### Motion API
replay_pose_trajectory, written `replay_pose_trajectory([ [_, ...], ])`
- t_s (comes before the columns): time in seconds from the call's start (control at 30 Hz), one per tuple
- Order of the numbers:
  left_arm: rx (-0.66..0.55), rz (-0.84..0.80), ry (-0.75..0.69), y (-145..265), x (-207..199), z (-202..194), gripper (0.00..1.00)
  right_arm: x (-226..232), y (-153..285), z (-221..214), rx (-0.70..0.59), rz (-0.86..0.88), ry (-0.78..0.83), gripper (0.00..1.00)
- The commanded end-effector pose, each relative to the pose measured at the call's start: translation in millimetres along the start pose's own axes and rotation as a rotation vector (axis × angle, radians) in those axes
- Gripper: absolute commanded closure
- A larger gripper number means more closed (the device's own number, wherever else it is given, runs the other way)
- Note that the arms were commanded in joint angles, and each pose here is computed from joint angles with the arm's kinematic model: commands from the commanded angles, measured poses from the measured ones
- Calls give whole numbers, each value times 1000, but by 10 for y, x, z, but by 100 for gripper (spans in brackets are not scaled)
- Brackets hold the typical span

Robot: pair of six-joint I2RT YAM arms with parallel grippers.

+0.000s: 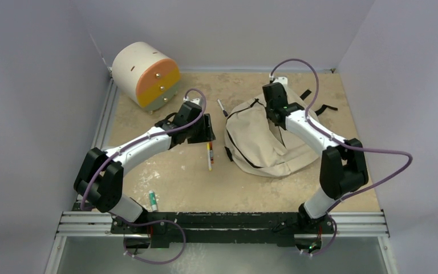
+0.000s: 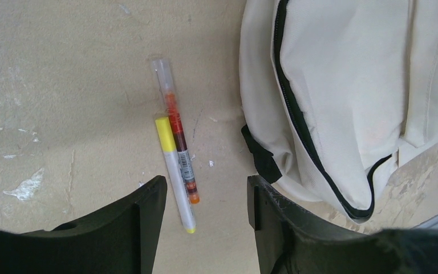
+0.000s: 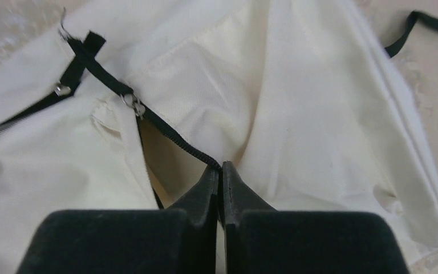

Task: Pack the student bag
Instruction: Pick up the stationery from the center of the board.

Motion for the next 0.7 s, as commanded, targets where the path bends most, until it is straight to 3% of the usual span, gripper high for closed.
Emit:
replay_pose_trajectory([
  [0.0, -79, -40, 12, 111, -105, 258, 46, -347, 421, 550, -166, -89, -87, 100],
  [0.23, -159, -24, 51, -122, -322, 671, 43, -412, 607, 713, -225, -71, -132, 100],
  [0.53, -135, 96, 80, -955, -536, 1033, 37, -298, 580, 485, -197, 0, -144, 100],
  [0.67, -156, 107, 72, -1236, -563, 1129, 30, -266, 591, 408, -192, 25, -156, 100],
])
Point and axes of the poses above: each gripper's point midway between its finger pads, its own y axis back along the fingers, its own x axis along the line the jaws close on, z = x × y, the point moved 4 cm from there along y, back along the fingers, and after that the axes turned 11 degrees about y, right-handed, at the moved point
